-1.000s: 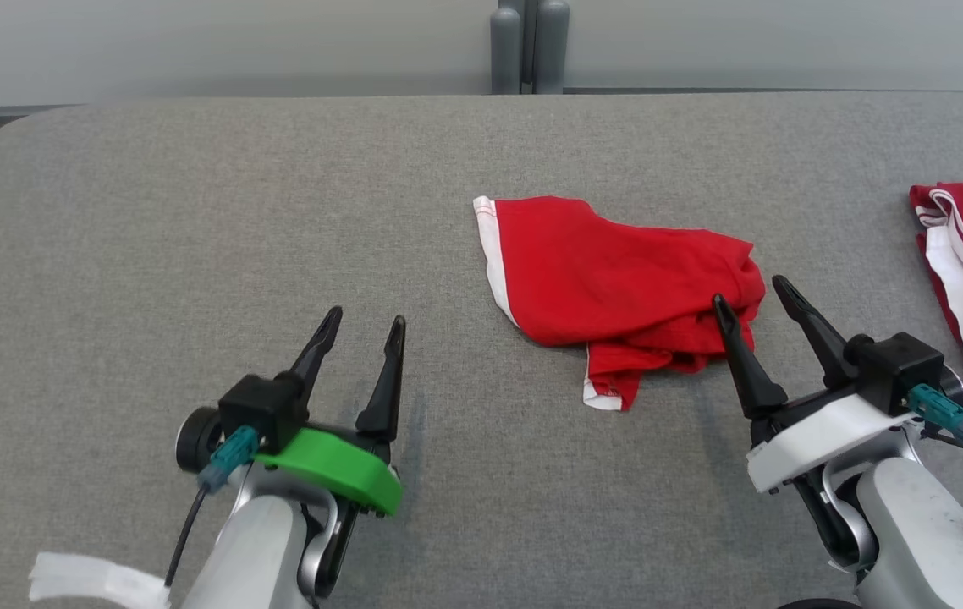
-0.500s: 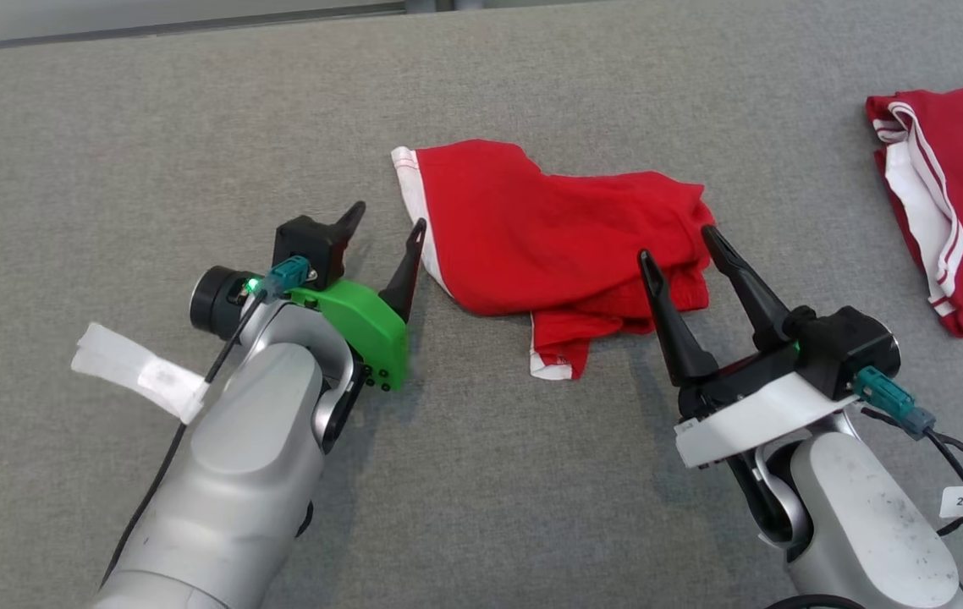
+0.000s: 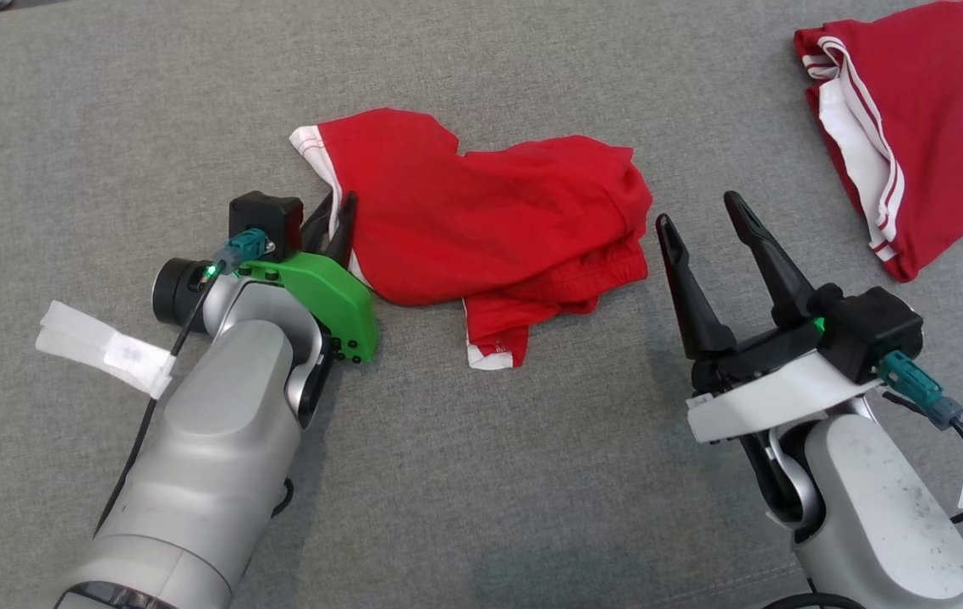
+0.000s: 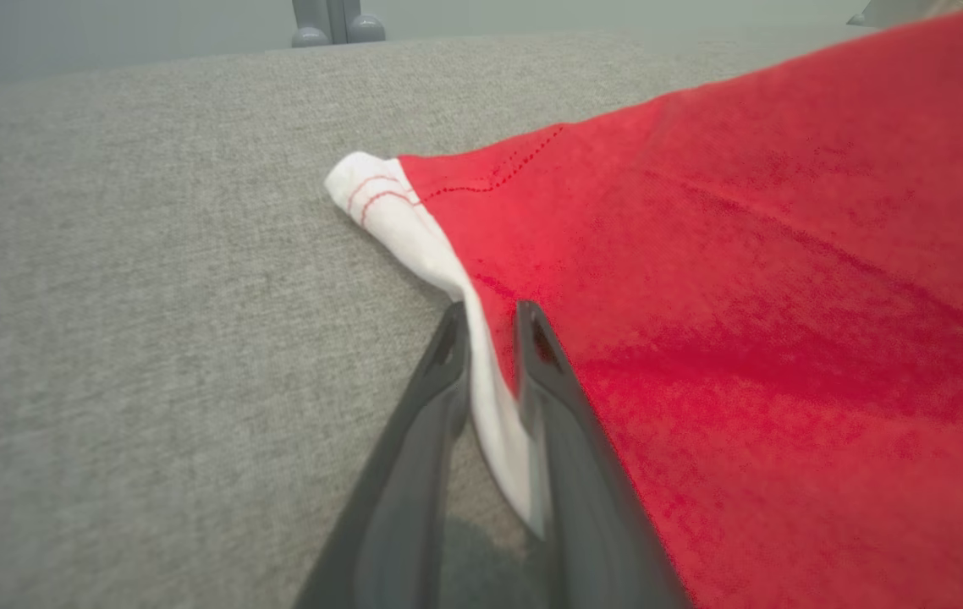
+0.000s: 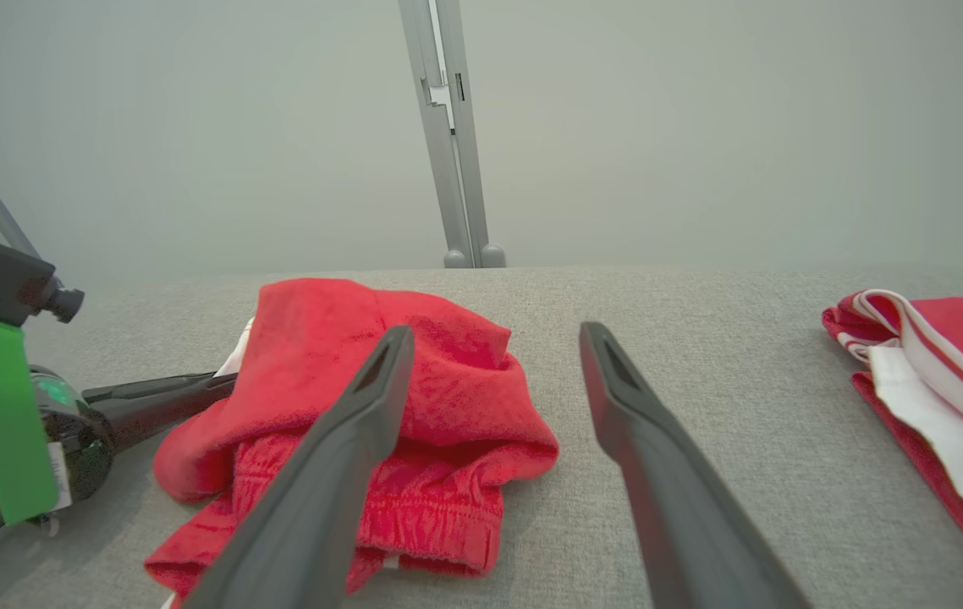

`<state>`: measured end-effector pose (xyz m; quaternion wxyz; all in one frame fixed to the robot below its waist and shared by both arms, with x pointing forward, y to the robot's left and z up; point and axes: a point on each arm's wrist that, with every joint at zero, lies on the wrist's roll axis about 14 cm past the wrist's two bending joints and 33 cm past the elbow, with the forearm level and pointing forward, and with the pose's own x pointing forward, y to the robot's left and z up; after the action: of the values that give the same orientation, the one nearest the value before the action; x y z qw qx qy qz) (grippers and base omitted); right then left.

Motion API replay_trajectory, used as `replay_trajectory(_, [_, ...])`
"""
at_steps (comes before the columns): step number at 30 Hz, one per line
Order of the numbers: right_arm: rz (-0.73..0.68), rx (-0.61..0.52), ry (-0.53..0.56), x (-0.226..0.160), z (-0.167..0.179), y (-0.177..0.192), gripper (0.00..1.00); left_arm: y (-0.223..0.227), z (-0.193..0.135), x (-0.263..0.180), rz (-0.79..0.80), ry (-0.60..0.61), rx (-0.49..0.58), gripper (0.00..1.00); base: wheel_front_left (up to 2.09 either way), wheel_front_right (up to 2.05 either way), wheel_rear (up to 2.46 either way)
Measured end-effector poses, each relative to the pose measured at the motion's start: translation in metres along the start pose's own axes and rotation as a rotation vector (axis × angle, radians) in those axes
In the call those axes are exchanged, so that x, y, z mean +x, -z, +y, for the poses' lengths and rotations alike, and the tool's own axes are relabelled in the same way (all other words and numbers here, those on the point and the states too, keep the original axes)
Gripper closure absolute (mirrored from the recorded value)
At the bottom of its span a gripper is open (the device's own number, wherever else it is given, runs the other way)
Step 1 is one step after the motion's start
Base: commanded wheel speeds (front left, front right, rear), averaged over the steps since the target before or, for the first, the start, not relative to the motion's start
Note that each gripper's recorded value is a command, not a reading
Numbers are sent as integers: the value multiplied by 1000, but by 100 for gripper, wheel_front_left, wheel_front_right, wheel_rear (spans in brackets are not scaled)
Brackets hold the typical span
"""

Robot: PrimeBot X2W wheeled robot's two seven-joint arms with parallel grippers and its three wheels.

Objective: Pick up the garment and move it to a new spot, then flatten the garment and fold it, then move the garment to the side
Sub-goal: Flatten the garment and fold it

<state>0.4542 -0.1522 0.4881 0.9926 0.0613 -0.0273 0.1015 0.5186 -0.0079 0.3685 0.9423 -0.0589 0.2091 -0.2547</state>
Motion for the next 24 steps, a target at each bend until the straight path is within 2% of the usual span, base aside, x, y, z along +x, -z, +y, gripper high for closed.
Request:
replay_trajectory(3, [12,-7,28,-4,-10,4,0,-12,0,4,-45,-7,-24,100,0,0,0])
replay_trajectory(7, [33,-13,37,-6,-15,11,0,-59,7,-2,-216,-40,-51,100,0,0,0])
replay_trajectory(12, [55,7,-12,-1,2,21,0,-77,43,-39,-337,-167,-87,100,0,0,0])
replay_trajectory(19, [72,65,-132,8,48,29,0,-62,107,-117,-365,-441,-107,100,0,0,0])
replay_trajectory(24, [64,99,-208,8,80,24,0,-32,131,-169,-321,-582,-120,100,0,0,0])
